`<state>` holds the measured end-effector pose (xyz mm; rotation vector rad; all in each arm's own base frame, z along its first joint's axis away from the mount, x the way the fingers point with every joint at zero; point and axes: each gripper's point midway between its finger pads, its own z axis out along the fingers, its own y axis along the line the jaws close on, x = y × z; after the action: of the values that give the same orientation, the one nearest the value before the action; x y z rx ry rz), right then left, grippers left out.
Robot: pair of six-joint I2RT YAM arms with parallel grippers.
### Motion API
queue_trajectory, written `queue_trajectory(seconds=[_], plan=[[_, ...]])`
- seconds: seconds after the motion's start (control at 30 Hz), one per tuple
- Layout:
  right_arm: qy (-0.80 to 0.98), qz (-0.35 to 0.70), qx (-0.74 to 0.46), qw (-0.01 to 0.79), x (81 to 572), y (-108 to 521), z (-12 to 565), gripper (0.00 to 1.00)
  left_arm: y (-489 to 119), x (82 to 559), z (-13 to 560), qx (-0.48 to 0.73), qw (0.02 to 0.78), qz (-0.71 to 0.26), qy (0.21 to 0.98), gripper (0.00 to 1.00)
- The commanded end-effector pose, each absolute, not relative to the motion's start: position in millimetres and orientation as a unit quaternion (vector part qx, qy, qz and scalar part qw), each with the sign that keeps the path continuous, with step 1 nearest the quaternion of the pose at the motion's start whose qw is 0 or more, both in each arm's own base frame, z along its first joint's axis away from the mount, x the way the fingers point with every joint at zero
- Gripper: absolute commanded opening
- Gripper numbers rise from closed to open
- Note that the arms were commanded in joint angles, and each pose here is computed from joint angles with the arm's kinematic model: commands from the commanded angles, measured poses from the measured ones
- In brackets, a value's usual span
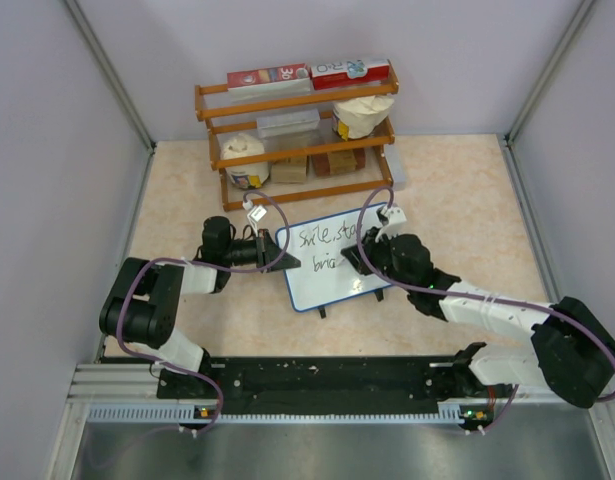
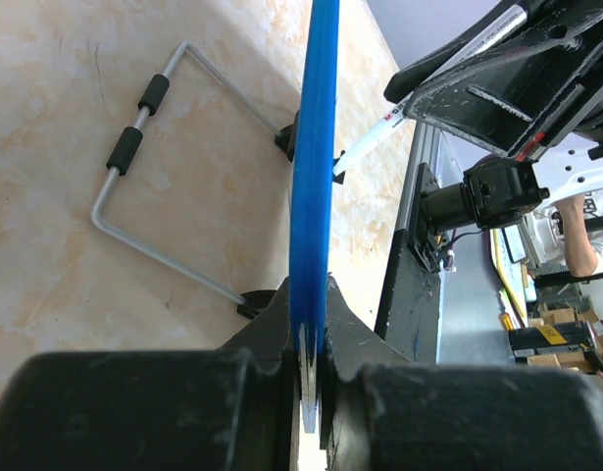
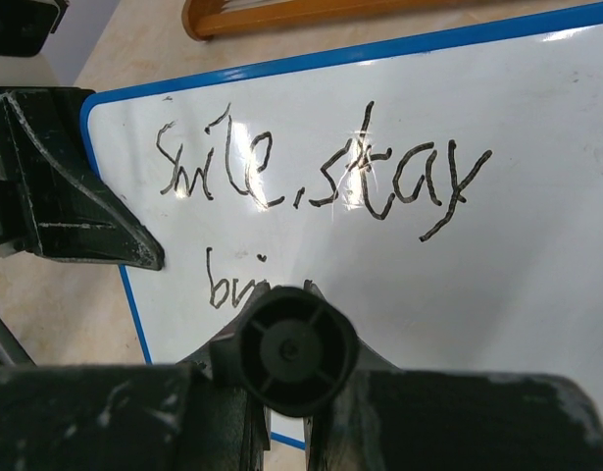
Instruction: Write a sentence on the whiteboard
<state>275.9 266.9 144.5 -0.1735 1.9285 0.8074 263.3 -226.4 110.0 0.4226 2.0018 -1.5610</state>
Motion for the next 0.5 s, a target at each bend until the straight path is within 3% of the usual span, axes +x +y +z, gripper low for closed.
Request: queue_trajectory(seconds=[0.0,0.47], plan=[[0.81,0.313,-0.079,0.489,272.0,256.3,128.5,0.0,-221.9,271.6,92.9,0.141,0.291,-0.555,0.766,0.0],[0.811,0.328,-0.088,0.477,263.2,258.5,122.8,0.0,-221.8,271.1,92.7,0.141,0.29,-0.555,0.767,0.0]])
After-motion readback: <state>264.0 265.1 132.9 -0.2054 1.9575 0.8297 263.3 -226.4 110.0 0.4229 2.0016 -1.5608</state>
